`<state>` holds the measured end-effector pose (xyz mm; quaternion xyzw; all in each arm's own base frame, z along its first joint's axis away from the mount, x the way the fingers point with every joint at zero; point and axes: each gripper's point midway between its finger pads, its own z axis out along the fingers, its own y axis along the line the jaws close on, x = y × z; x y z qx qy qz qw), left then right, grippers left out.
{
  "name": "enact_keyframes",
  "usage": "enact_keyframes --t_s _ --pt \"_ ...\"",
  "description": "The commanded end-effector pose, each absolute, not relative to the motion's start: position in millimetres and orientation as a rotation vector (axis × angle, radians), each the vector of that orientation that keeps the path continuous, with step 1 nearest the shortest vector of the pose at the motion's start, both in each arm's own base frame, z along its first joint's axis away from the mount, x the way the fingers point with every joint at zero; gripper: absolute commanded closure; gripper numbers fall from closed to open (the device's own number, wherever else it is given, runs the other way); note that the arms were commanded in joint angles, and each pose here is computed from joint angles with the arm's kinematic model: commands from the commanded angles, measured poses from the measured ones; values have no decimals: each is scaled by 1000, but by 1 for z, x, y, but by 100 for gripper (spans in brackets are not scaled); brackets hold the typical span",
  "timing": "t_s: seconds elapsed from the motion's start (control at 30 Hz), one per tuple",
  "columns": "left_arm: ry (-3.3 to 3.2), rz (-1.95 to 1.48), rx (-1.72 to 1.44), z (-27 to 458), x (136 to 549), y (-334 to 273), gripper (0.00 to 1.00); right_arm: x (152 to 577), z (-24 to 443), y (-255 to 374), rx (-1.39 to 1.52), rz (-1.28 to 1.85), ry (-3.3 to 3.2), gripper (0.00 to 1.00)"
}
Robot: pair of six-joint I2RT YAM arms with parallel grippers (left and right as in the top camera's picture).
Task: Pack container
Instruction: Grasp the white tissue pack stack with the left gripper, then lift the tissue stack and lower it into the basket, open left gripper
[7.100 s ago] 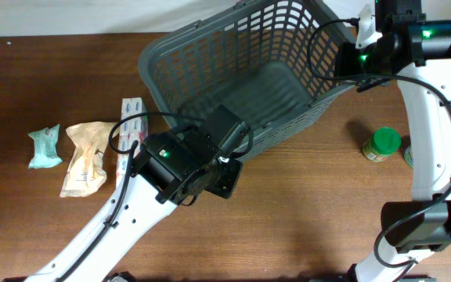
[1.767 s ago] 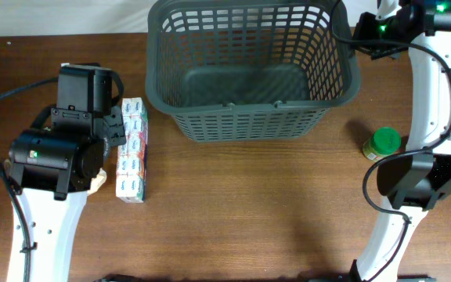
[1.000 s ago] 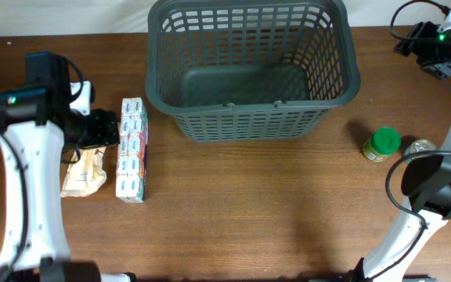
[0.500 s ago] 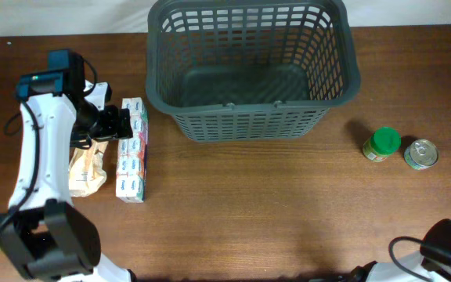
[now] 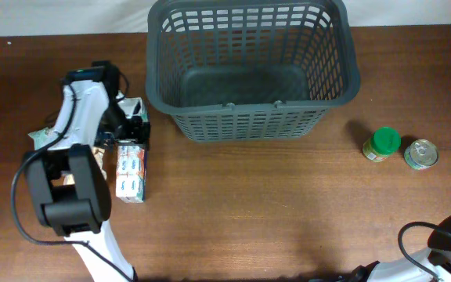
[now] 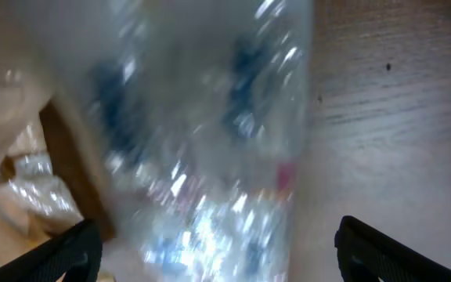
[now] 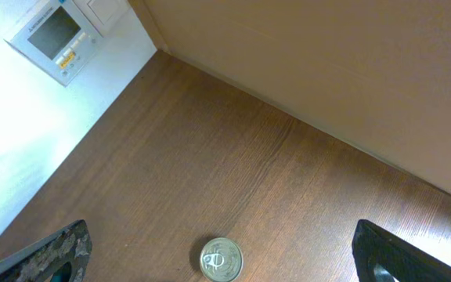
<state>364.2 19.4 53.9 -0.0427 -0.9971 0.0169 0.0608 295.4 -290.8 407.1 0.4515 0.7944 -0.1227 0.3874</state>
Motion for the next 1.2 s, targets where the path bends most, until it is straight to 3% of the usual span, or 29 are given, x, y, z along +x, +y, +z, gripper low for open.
enact_keyframes --t_s 0.0,0.17,0.27,0.37,0.47,0.7,0.97,1.1,1.17 --pt "-2979 -78 -187 37 367 29 11 291 410 -292 1156 -332 2009 1" --pt "-2925 -74 -123 11 364 29 26 291 410 -292 1156 -332 2009 1" --pt "-2898 -69 -123 1 361 29 41 291 410 -292 1156 -332 2009 1" --pt "-2881 -66 -123 1 358 29 98 291 410 -292 1156 -332 2009 1" --pt "-2863 -64 -123 14 358 29 98 291 410 -292 1156 -332 2009 1" --pt "-3023 -258 -128 115 408 52 98 291 410 -292 1156 -332 2009 1" --pt "-3657 -590 -21 321 471 67 98 291 410 -292 1156 -332 2009 1" --pt "-3940 -543 -642 405 479 24 98 291 410 -292 1156 -332 2009 1" --pt "-3965 -418 -1204 437 481 -19 98 291 410 -292 1156 -332 2009 1"
